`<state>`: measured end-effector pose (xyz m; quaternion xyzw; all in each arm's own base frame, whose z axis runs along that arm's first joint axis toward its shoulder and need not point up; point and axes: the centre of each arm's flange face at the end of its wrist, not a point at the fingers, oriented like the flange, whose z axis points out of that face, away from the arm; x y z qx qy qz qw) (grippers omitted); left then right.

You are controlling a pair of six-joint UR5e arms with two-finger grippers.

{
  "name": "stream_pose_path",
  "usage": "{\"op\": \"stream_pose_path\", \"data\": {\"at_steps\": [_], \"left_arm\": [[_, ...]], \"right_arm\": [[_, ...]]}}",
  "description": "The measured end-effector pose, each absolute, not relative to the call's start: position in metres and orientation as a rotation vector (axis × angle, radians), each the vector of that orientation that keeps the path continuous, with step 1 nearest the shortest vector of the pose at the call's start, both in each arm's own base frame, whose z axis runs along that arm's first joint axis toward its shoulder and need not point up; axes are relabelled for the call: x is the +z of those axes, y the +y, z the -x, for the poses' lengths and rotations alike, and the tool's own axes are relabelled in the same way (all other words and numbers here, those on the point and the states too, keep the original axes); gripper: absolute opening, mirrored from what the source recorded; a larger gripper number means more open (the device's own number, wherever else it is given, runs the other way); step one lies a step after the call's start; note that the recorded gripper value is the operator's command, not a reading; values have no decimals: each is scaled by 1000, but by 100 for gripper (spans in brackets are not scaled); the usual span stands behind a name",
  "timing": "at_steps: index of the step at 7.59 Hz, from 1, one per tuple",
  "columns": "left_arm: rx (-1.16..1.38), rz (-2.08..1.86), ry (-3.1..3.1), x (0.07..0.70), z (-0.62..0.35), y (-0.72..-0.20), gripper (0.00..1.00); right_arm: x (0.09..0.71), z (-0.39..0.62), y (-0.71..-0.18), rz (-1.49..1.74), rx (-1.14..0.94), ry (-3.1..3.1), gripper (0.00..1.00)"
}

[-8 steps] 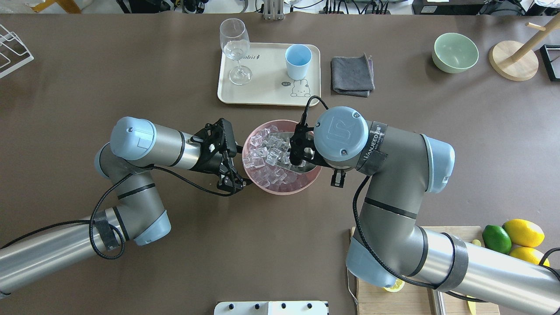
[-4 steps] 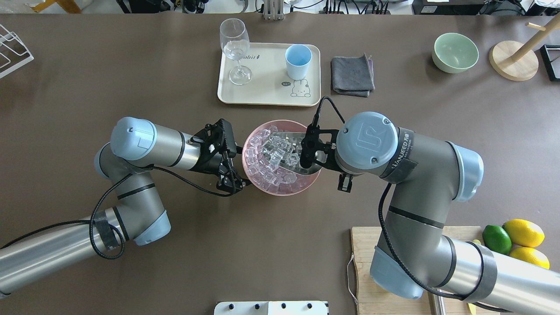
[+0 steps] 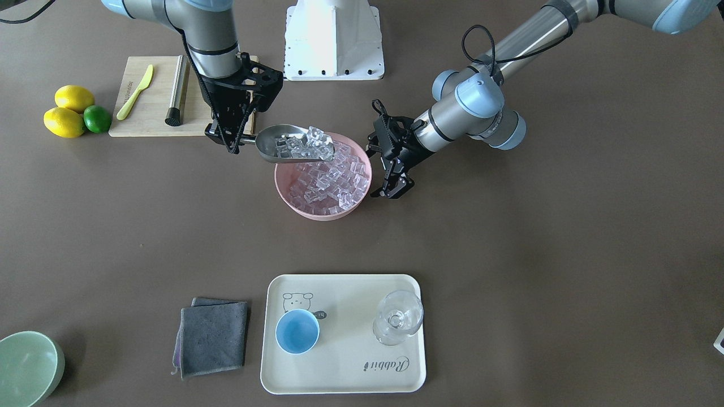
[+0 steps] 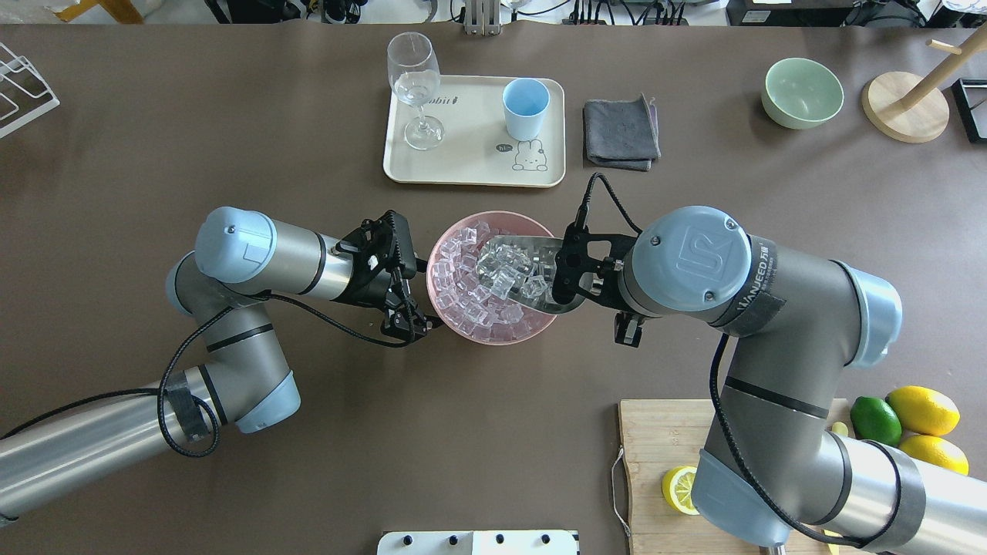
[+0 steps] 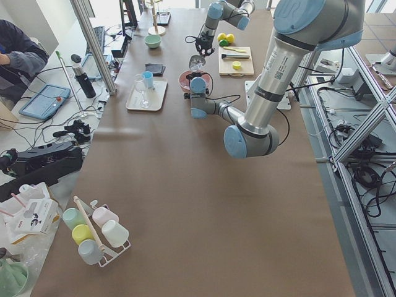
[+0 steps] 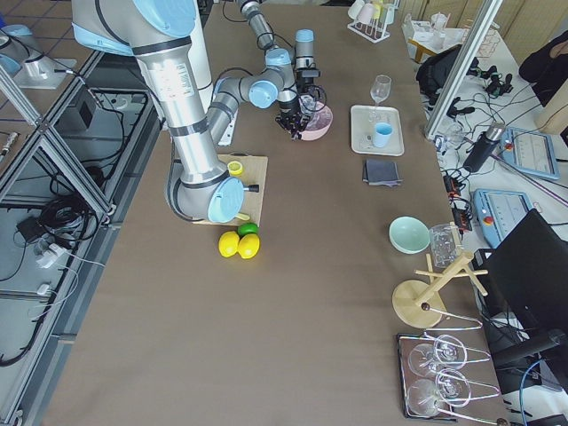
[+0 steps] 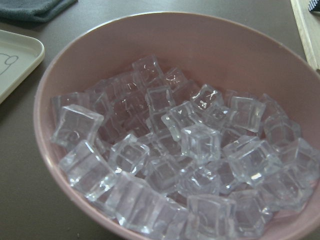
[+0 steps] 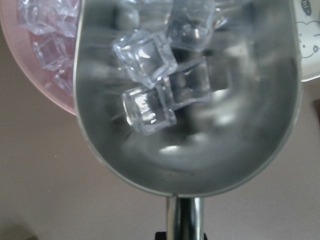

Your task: Put ice in cup with scoop

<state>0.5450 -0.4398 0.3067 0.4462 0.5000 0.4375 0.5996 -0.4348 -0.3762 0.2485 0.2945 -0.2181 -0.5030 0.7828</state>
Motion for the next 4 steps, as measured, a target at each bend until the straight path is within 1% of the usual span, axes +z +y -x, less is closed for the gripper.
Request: {"op": "stream_pose_path", "data": {"at_steps": [4], "left_arm": [[1009, -1022, 1147, 310, -539, -442, 98]], "right_arm": [[267, 346, -448, -588, -879, -599, 0]]}}
